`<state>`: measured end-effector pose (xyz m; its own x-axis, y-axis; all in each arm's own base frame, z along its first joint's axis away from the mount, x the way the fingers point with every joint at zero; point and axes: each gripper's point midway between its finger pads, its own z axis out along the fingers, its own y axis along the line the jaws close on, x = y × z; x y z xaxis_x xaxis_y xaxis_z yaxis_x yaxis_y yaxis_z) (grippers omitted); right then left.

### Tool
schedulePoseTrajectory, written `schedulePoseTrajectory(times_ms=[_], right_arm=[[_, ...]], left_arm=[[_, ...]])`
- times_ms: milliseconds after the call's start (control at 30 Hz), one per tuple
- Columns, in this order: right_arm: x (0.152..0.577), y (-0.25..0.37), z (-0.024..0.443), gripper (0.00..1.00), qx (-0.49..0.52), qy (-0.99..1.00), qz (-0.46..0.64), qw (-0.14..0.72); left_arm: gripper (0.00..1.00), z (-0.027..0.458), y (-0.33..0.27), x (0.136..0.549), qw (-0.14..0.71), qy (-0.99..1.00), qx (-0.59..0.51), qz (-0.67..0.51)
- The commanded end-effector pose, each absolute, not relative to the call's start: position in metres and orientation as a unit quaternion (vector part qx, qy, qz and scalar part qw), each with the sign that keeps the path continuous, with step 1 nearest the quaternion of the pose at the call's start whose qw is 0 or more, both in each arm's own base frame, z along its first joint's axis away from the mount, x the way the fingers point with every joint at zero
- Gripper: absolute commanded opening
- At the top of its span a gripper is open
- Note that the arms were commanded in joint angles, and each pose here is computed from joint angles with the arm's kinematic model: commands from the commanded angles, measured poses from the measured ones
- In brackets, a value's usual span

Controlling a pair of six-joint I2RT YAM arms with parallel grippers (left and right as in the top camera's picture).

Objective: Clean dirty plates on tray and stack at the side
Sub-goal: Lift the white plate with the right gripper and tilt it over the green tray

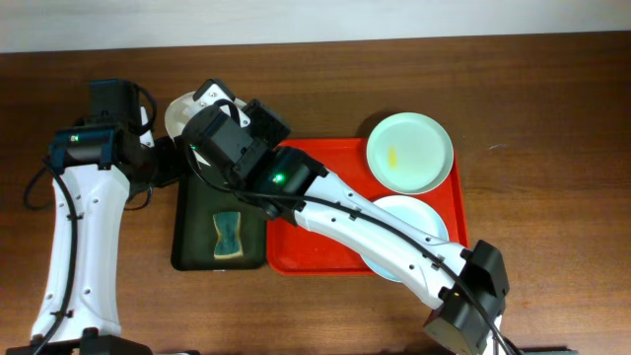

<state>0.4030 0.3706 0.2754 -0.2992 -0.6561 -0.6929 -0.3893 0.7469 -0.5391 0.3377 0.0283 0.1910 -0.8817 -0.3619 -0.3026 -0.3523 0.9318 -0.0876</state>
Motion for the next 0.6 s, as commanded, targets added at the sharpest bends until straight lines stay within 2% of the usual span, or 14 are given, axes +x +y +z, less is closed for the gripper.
schedulePoseTrajectory(times_ms=[0, 567], right_arm=[[0.3993, 0.3693, 0.3017, 0.04, -0.311, 0.788, -0.127, 0.516], [0.3993, 0.3687, 0.3006, 0.04, -0.312, 0.789, -0.128, 0.514]], left_arm=[[0.99, 0.1936, 0.0278, 0.3382, 0.162, 0.968, -0.189, -0.020], [0.99, 0.1936, 0.0278, 0.3382, 0.162, 0.968, -0.189, -0.020]])
